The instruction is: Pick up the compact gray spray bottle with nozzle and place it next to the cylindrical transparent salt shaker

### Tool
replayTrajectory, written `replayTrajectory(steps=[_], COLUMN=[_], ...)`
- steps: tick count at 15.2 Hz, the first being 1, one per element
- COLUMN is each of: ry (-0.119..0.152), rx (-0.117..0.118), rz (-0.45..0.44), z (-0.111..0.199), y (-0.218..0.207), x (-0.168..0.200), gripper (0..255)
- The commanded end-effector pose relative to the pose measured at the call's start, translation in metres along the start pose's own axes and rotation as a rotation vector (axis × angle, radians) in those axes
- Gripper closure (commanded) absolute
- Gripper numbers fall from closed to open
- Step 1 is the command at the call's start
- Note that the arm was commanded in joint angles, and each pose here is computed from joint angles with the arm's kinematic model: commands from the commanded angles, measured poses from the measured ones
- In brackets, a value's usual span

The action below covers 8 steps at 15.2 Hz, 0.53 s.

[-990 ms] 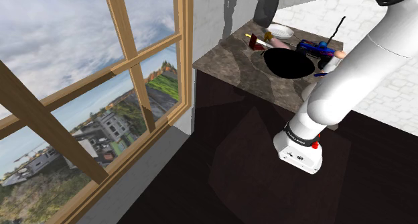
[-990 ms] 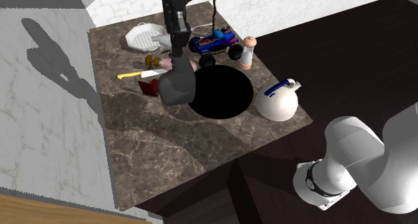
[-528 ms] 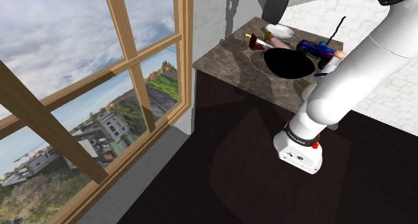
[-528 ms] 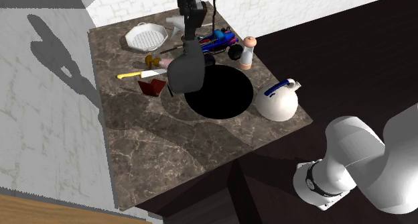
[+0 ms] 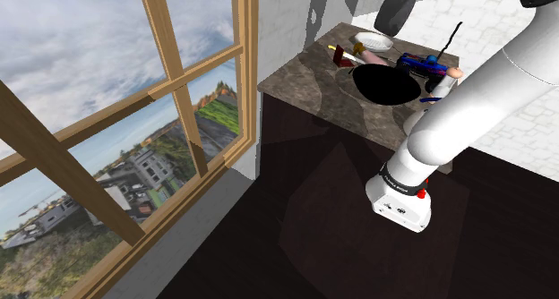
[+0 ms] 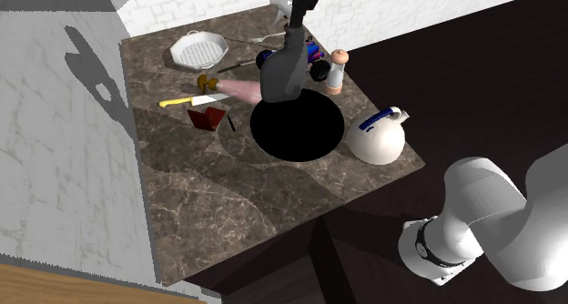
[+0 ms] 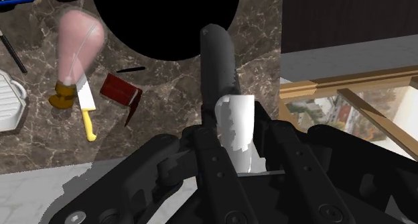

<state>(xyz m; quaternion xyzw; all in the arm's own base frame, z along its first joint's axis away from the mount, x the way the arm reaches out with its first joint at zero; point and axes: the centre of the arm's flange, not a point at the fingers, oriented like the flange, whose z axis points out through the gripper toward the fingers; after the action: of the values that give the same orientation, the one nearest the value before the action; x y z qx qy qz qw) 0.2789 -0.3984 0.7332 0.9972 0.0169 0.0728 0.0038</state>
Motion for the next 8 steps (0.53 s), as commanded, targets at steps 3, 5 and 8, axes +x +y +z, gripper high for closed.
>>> replayTrajectory(steps=[3,5,8], ry=[0.000,0.000,0.000], rx=[0.000,0.000,0.000], rz=[-0.002,-0.002,-0.002], z=[-0.006,-0.009,-0.014], y=[0.027,0.040,0.060], x=[-0.048,-0.071,-0.105], gripper=[255,255,255])
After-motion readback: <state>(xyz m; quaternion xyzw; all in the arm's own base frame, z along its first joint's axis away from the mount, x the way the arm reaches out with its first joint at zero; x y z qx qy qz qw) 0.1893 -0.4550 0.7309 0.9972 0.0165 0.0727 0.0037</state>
